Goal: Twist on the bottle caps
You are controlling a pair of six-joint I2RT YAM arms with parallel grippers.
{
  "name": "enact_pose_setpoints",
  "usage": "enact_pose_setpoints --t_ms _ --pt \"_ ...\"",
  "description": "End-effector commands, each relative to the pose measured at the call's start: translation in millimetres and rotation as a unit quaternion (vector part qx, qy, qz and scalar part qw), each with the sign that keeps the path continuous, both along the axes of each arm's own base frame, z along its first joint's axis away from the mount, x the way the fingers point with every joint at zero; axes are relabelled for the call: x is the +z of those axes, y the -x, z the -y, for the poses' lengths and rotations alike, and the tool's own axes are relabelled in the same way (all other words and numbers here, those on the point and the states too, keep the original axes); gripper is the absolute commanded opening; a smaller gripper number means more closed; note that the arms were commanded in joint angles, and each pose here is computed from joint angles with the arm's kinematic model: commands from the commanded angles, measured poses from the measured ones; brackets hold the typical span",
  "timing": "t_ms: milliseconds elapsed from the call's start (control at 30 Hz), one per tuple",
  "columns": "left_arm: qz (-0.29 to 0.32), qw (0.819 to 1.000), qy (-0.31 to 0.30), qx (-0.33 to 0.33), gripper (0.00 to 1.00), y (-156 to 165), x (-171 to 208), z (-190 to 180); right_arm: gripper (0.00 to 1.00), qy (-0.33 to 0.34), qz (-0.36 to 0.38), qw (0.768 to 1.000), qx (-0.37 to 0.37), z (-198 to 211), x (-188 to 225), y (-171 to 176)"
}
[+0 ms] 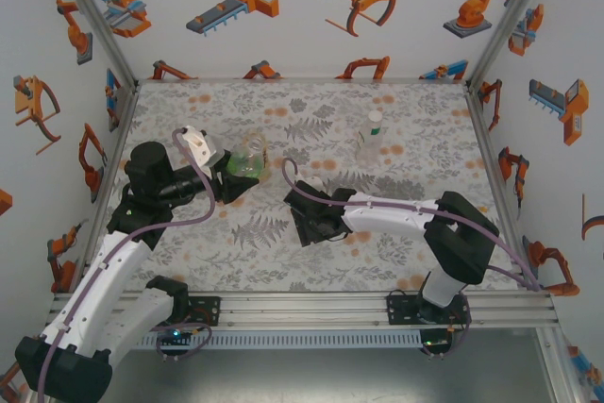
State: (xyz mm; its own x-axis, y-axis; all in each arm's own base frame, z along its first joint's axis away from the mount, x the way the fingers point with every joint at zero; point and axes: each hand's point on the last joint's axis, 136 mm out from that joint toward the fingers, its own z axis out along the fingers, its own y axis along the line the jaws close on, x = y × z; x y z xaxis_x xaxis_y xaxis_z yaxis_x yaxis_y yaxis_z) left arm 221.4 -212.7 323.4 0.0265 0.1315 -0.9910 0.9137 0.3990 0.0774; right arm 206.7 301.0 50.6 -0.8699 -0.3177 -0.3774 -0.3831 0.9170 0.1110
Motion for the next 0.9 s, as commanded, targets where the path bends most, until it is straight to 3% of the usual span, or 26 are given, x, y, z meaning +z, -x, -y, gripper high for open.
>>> enact_pose_setpoints --t_ms 0,867 --pt "0.007 1.000 0.008 -0.010 0.09 3.3 4.5 0.3 0.52 -0.008 0.002 1.000 -0.001 -3.9 5.1 -3.0" --pt "0.003 1.000 0.007 -0.010 0.09 2.2 3.4 0.8 0.51 0.027 -0.018 0.999 -0.007 6.8 -26.2 2.2"
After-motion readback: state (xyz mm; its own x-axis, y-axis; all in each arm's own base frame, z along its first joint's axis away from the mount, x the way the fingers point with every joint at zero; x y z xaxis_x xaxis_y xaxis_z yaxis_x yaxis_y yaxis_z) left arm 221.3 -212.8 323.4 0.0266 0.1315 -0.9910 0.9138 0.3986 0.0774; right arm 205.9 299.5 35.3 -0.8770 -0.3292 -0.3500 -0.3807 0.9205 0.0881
